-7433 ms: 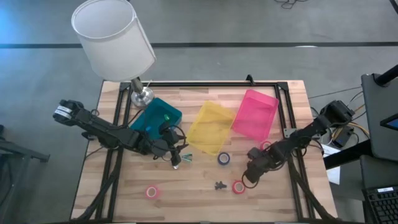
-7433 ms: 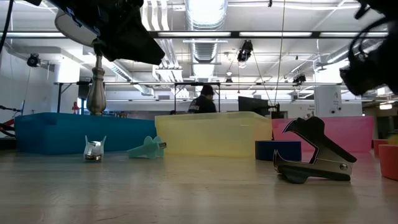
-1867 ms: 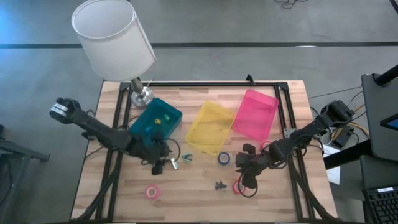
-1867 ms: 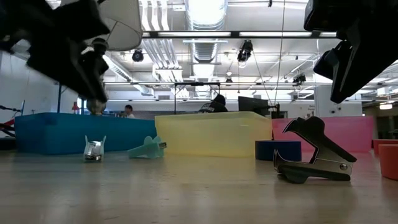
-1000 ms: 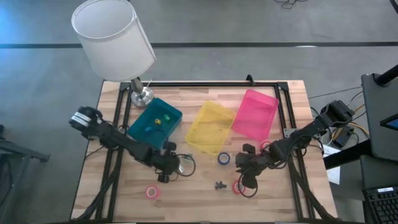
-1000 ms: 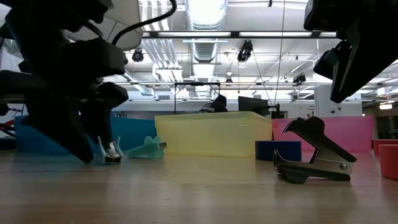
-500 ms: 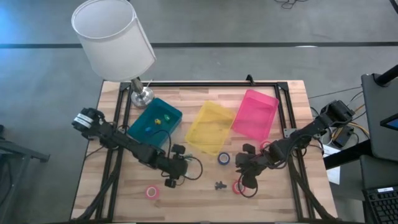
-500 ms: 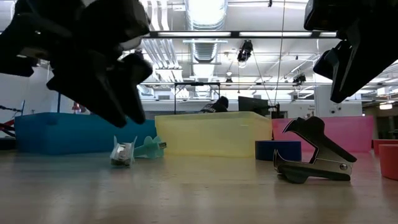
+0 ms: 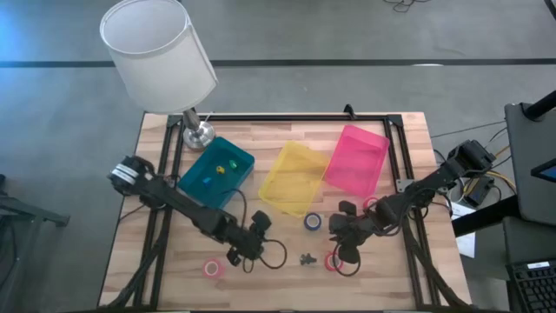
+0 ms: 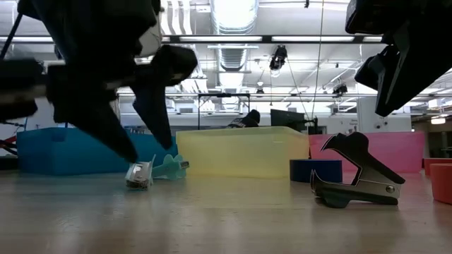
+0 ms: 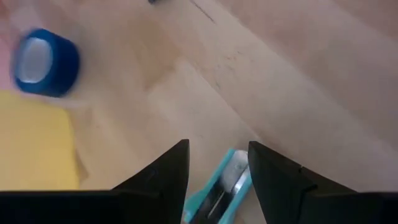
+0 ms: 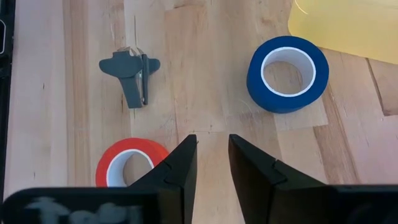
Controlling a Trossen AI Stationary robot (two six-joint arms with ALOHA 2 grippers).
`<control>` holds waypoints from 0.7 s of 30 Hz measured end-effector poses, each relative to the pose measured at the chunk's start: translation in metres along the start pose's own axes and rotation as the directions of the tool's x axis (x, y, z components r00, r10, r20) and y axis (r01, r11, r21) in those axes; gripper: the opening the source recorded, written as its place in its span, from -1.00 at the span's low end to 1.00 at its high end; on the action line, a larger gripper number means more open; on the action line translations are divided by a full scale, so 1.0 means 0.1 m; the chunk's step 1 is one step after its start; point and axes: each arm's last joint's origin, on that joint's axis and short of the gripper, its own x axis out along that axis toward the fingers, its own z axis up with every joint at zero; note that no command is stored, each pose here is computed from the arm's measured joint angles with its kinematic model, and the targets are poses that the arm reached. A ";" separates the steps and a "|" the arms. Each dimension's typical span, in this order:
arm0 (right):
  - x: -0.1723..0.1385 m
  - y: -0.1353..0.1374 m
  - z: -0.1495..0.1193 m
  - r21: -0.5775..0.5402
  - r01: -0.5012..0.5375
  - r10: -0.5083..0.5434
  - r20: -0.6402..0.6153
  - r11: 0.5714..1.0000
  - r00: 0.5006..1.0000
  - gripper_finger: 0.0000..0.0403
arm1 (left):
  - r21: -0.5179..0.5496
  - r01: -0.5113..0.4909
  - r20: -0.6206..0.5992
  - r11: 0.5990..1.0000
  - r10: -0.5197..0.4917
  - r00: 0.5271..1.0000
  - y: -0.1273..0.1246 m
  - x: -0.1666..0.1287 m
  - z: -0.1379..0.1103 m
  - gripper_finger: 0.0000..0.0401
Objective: Pick and place Stapler, Stapler remover, tape
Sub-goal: Put the left light blue staple remover into the yellow bin, then put the bottom light blue staple remover into the yellow bin
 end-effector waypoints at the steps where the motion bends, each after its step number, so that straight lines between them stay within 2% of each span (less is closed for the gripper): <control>1: 0.00 0.00 0.00 0.000 0.000 0.000 0.000 1.000 1.000 -0.55 | 0.022 0.010 -0.024 1.000 -0.009 1.000 0.00 0.04 0.00 -0.16; 7: 0.00 0.00 0.00 0.000 0.000 0.000 0.000 1.000 1.000 -0.54 | 0.165 0.097 -0.191 0.982 -0.065 0.979 -0.01 0.19 0.04 -0.17; 11: 0.00 0.00 0.00 0.000 0.000 0.000 0.001 1.000 1.000 -0.57 | 0.182 0.075 -0.244 0.980 -0.029 0.969 0.05 0.16 0.14 -0.17; 15: 0.00 0.00 -0.01 0.000 0.002 -0.002 -0.002 1.000 1.000 -0.58 | 0.180 0.036 -0.218 0.983 0.004 0.976 0.17 0.03 0.32 -0.16; 18: 0.01 -0.01 -0.01 -0.001 0.003 -0.003 -0.003 1.000 1.000 -0.56 | 0.190 0.089 -0.294 0.978 -0.030 0.955 0.22 -0.12 0.35 -0.16; 21: 0.01 -0.01 -0.01 -0.001 0.003 -0.003 -0.004 1.000 1.000 -0.55 | 0.211 0.188 -0.401 0.959 -0.091 0.911 0.20 -0.20 0.29 -0.16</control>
